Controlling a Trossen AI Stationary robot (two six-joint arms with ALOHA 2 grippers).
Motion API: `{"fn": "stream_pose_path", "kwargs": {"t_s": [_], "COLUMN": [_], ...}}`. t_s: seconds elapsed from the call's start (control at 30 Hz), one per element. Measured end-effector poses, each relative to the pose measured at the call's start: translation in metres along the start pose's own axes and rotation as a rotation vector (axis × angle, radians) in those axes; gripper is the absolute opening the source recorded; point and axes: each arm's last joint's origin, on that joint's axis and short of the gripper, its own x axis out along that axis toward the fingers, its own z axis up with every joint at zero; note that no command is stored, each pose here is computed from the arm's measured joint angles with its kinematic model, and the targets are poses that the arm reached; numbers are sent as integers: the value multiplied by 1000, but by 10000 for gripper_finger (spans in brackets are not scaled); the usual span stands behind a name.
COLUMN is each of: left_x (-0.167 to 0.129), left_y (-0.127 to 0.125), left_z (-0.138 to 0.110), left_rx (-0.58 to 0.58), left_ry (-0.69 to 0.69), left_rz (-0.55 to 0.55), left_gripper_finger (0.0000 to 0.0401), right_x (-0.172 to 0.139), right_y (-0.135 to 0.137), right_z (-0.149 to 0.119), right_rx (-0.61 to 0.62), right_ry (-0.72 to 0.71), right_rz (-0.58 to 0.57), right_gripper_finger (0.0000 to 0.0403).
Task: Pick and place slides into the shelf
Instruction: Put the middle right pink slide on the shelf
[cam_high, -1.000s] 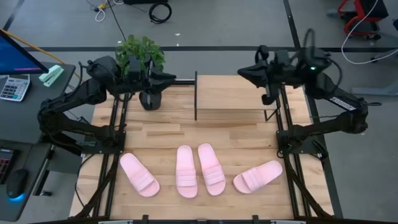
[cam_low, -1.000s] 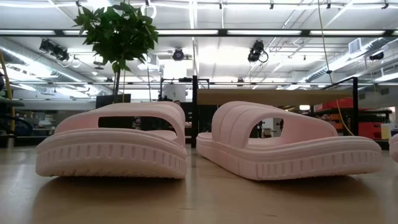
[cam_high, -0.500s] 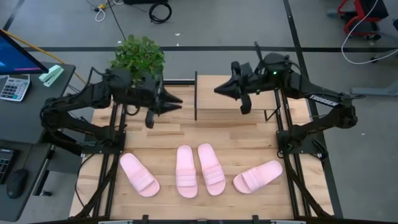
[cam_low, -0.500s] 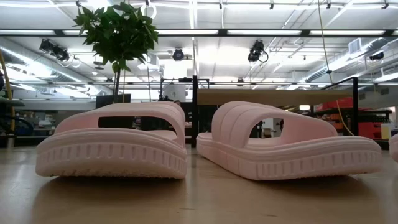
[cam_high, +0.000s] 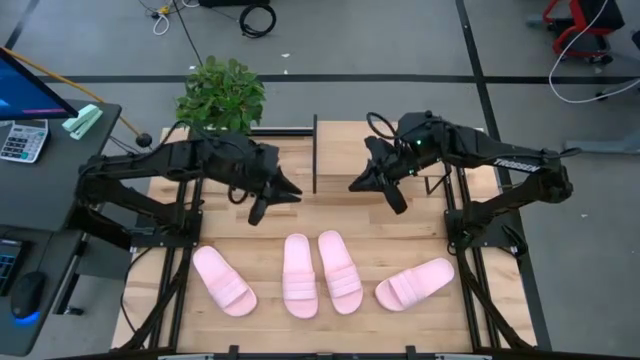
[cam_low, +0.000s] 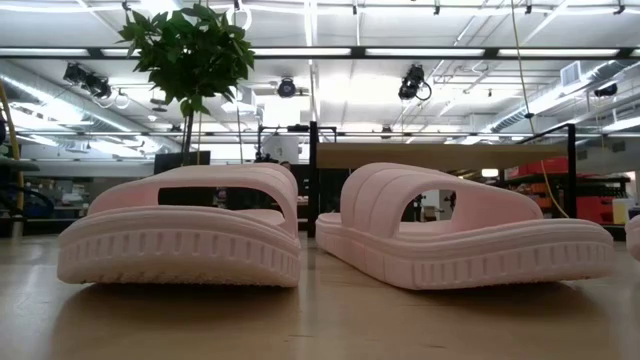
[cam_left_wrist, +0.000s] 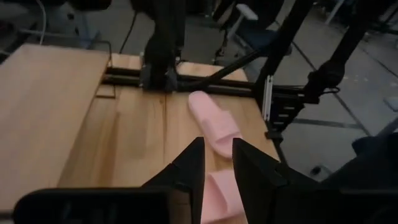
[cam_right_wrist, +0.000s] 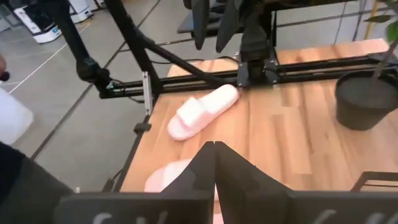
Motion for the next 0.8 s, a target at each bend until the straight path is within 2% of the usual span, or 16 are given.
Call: {"fn": "stream_pose_path", "kwargs": {"t_s": [0.23,0.53,0.67,0.8], "left_x": [20,28,29,30], "left_y": [-1,0,-4,-8], "left_z": [-15,-25,-26,-27], "left_rx": [-19,-100,-99,-92], "left_ry": [137,232,242,247], "left_rz": [-2,12,0,-14], "left_gripper_finger": [71,59,54,53], "right_x": [19,50,62,68], "right_y": [7,9,8,5], "right_z": [-21,-79,-100,-109], "right_rx": [67,175,229,253], "right_ry": [171,369,356,316], "right_rz": [29,50,92,127], "right_gripper_finger": [14,14,14,14]}}
